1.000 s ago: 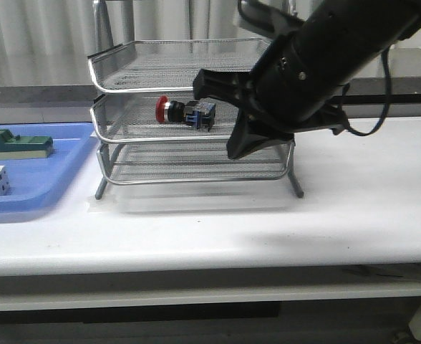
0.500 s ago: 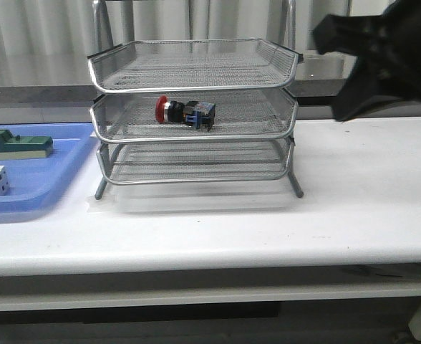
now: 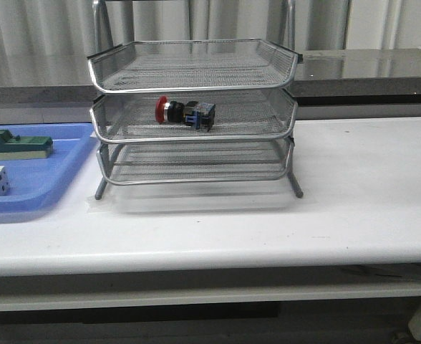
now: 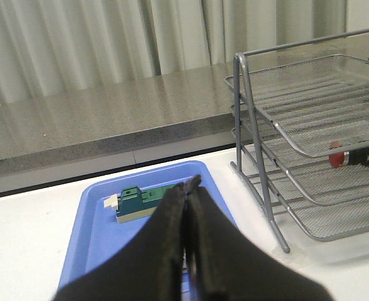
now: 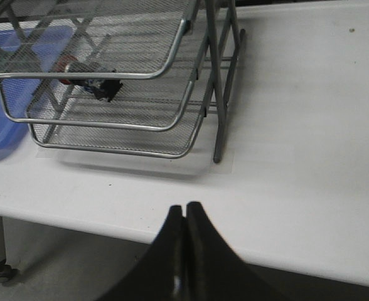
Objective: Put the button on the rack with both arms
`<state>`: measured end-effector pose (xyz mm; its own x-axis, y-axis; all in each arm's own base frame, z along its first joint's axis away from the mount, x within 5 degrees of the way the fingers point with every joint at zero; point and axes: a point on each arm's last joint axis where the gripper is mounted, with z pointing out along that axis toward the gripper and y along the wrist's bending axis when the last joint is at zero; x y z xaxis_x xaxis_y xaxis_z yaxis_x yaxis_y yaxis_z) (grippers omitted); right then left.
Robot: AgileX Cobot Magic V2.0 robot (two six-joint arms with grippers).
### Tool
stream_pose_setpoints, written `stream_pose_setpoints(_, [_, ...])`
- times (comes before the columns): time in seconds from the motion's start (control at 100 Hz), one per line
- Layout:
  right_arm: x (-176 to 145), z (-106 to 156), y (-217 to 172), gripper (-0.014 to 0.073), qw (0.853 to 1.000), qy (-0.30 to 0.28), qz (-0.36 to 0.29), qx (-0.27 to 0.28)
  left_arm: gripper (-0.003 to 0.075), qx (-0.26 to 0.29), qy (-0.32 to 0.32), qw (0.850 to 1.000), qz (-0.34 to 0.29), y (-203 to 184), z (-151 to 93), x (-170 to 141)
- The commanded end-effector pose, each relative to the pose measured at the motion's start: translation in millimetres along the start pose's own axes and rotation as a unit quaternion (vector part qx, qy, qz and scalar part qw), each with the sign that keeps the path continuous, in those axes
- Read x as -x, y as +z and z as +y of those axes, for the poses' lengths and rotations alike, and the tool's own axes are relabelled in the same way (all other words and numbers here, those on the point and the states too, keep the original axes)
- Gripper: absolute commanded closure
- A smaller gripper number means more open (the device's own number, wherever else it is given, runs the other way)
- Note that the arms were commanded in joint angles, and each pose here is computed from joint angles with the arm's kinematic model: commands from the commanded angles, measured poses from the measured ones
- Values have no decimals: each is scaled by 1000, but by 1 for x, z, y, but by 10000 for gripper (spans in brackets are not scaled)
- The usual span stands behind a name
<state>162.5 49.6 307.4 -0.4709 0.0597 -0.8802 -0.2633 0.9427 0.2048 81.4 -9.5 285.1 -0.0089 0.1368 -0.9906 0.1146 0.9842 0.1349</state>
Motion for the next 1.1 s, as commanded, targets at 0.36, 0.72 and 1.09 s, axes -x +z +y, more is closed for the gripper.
stream_pose_setpoints(0.36, [-8,8,-77,655,990,-41,-136,14,741,16,-13,999,-42,-1,4,14])
stream_pose_setpoints(0.72, [-10,9,-83,655,989,-44,-137,18,741,16,-13,999,-42,-1,4,14])
stream_pose_setpoints(1.09, [-10,9,-83,655,989,-44,-137,18,741,16,-13,999,-42,-1,4,14])
